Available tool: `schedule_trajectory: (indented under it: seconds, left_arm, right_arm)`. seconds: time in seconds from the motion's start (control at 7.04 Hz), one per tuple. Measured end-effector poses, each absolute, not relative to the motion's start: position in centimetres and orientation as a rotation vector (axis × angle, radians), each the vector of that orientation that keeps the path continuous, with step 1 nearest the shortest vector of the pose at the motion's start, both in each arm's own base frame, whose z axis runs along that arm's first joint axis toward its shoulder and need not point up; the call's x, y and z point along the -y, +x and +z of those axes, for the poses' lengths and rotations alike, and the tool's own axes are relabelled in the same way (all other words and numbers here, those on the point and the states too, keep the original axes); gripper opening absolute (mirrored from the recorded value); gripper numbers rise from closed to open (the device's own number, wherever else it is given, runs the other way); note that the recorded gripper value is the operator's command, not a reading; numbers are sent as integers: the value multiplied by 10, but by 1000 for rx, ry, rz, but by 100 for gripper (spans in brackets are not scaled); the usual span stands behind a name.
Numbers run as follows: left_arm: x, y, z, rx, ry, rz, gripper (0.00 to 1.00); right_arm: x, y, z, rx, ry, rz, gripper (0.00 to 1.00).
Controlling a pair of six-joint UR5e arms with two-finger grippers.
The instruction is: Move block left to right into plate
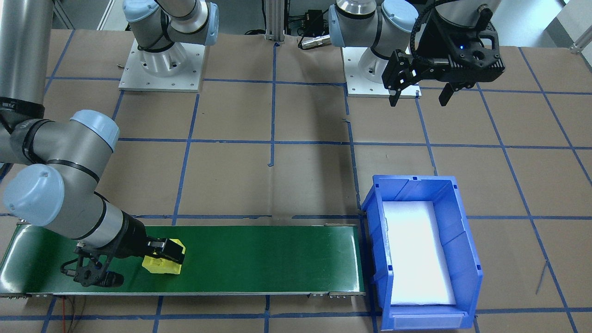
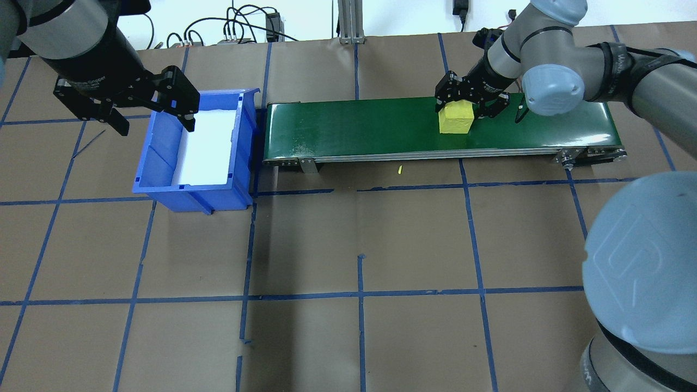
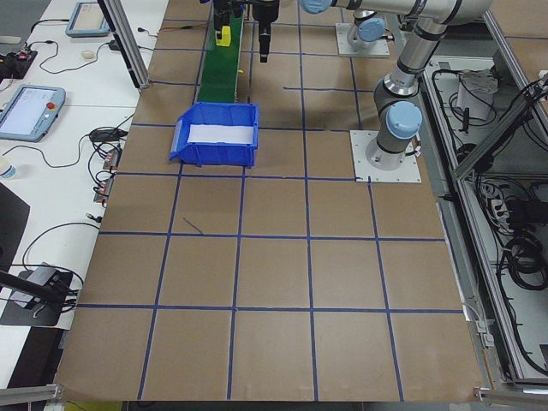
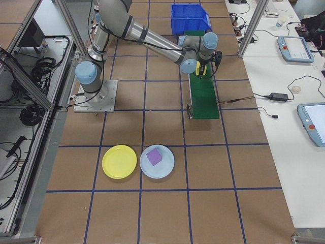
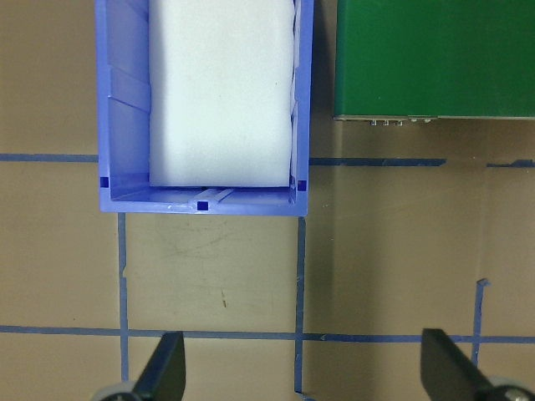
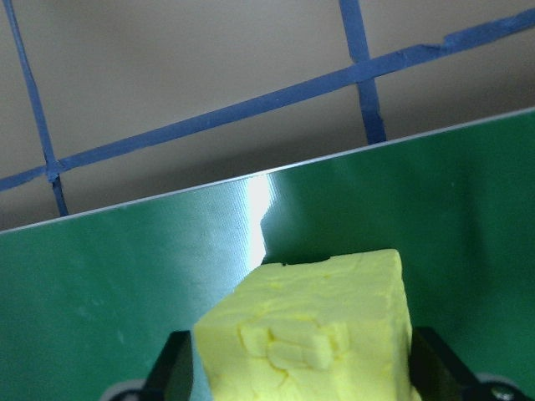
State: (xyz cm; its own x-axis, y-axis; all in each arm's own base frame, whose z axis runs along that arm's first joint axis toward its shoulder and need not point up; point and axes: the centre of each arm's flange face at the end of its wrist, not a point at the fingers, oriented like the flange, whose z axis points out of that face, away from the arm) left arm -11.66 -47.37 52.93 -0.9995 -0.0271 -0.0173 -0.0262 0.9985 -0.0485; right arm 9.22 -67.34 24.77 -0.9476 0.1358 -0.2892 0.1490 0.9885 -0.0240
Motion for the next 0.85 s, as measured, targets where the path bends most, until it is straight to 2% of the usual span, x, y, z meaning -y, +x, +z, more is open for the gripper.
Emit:
schedule_trajectory:
  seconds: [0.28, 0.85]
  left_arm:
    - [473, -117, 529, -3122, -41, -74, 100]
    - [473, -117, 530, -3122, -39, -75, 100]
  right_arm:
    - [669, 74, 280, -3041, 17, -136, 31]
    - [624, 15, 398, -3407, -542, -226, 24]
